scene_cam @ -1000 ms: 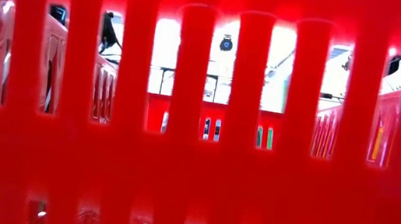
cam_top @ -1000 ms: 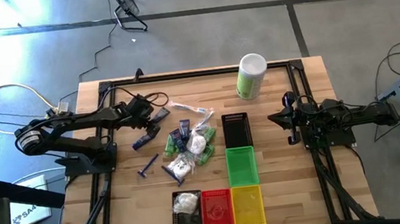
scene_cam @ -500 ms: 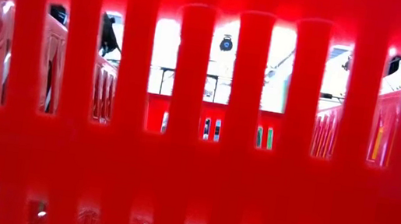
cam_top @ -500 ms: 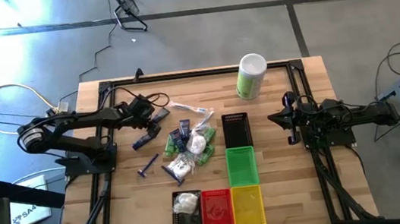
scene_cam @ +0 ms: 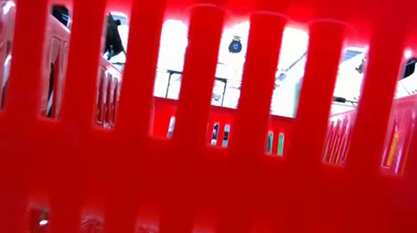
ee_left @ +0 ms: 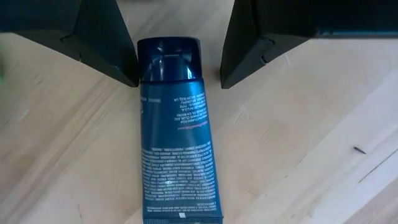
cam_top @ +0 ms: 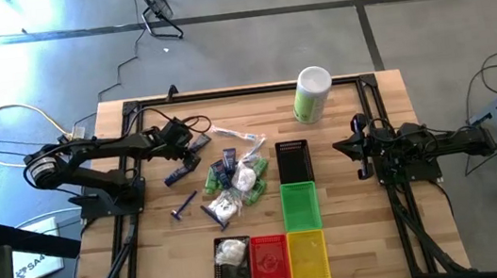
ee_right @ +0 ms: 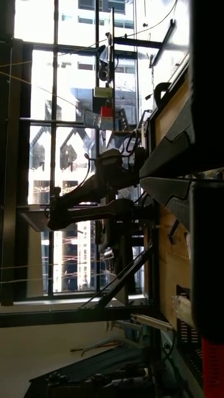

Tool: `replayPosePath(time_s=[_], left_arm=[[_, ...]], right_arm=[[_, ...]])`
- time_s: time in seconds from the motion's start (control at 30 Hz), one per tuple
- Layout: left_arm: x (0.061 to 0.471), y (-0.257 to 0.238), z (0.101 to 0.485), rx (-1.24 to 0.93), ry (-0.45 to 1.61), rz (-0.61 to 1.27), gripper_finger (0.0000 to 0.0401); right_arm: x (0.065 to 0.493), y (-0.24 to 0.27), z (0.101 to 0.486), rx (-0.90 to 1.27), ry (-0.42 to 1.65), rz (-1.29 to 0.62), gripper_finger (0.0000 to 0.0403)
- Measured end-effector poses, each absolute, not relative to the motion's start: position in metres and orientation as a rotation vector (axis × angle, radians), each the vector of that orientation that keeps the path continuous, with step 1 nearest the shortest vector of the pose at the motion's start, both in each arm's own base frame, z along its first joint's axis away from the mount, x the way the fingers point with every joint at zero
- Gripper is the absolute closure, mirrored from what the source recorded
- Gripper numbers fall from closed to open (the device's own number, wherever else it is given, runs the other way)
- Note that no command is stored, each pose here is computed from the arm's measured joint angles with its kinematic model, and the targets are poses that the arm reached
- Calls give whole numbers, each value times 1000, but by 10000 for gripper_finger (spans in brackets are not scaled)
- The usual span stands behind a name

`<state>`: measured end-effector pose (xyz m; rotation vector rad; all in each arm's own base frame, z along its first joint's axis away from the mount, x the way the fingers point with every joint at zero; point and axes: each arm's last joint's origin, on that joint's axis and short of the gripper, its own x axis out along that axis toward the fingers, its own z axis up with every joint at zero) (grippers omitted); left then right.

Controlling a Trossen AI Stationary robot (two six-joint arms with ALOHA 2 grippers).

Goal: Pick & Place Travel size toiletries
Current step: Put the blue shave cream into the red bin

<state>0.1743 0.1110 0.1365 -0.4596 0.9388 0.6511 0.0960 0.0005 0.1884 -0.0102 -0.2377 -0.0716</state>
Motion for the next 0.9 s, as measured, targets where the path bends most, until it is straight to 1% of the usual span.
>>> replayPosePath(time_s=[0.53, 0.9], left_arm=[[174, 111, 136, -460, 940, 651, 182], [174, 111, 136, -458, 941, 657, 253]], right_arm=[[96, 1, 188, -10, -237, -71, 401], [96, 1, 188, -10, -237, -71, 401]])
